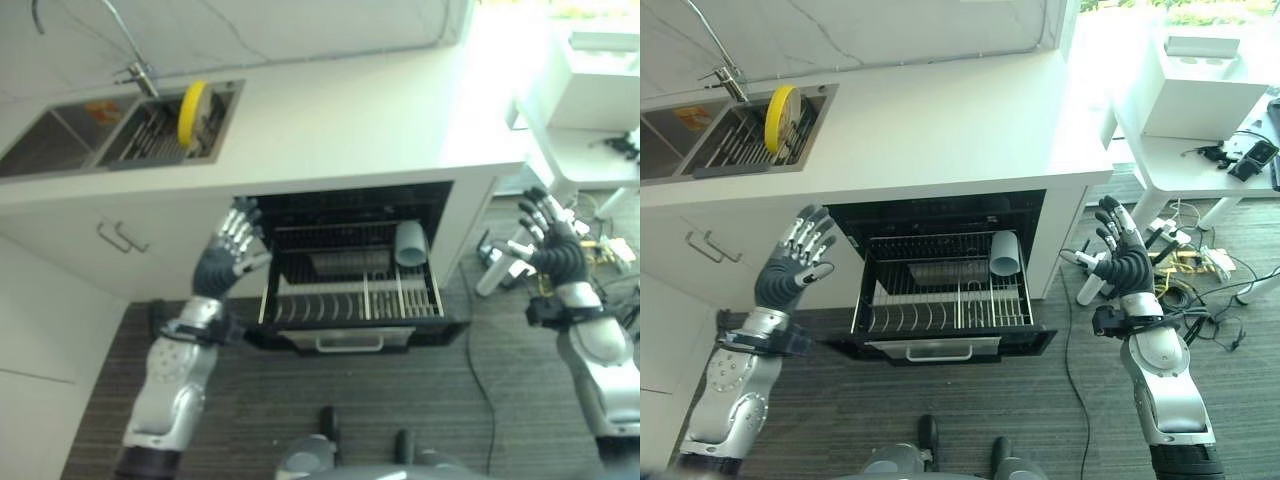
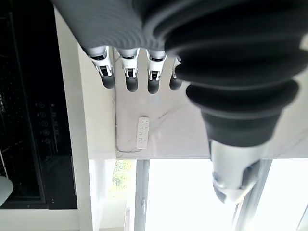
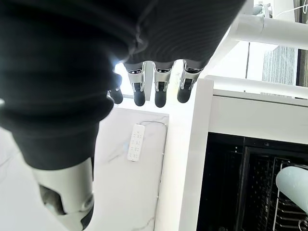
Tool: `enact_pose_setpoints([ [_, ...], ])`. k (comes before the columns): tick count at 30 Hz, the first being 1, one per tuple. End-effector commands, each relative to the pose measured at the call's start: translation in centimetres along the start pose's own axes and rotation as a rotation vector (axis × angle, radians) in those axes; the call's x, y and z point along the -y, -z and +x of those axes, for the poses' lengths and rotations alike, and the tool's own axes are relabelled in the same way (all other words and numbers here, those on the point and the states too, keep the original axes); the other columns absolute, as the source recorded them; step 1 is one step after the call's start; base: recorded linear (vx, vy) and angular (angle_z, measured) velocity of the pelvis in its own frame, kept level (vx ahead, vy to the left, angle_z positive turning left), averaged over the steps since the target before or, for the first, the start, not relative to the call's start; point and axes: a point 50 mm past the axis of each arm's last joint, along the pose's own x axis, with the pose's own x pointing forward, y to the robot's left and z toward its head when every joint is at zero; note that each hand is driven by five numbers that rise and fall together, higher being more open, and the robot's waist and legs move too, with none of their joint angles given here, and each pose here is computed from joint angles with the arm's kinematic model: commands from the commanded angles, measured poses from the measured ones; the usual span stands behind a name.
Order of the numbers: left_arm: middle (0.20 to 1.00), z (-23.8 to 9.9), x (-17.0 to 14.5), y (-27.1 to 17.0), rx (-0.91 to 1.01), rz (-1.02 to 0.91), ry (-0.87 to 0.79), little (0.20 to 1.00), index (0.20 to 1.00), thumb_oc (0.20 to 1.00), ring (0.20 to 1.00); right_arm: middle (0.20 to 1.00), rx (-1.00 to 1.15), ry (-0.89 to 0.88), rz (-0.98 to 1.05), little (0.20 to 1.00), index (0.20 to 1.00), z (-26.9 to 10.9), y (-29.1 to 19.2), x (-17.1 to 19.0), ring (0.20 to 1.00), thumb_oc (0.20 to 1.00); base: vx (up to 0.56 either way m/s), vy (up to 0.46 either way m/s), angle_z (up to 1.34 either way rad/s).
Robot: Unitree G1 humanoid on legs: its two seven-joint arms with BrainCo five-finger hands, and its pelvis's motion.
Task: Place the dishes in the dishwasher.
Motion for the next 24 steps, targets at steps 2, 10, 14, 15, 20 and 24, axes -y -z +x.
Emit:
enact_pose_setpoints([
  [2,1.0,1.0,-1.4,-3.4,0.129,0.041,-0.027,1.0,1.0,1.0,1.0,1.0,0.192,0.033,0.032,1.0,1.0,1.3,-3.7,0.4,1.0,1.0,-0.01,0.188,0.37],
  [10,1.0,-0.6,-2.0,-2.0,0.112,-0.021,-0.056,1.0,1.0,1.0,1.0,1.0,0.191,0.024,-0.068,1.0,1.0,1.5,-4.7,2.3,1.0,1.0,0.08,0.479,-0.2],
  [14,1.0,0.6,-2.3,-2.8,0.144,-0.037,-0.037,1.0,1.0,1.0,1.0,1.0,0.213,0.056,-0.068,1.0,1.0,1.7,-5.2,3.0,1.0,1.0,0.04,0.608,0.02],
  [15,1.0,1.0,-2.1,-3.2,0.151,-0.021,-0.014,1.0,1.0,1.0,1.0,1.0,0.215,0.074,-0.055,1.0,1.0,1.4,-5.2,3.1,1.0,1.0,0.04,0.644,0.24],
  [20,1.0,2.0,-1.7,-4.0,0.154,0.022,0.053,1.0,1.0,1.0,1.0,1.0,0.192,0.105,-0.005,1.0,1.0,0.2,-4.0,2.5,1.0,1.0,0.06,0.461,0.3],
  [24,1.0,2.5,-1.4,-4.9,0.174,0.052,0.07,1.0,1.0,1.0,1.0,1.0,0.201,0.083,-0.009,1.0,1.0,1.1,-3.8,1.4,1.0,1.0,-0.15,0.44,-0.65],
])
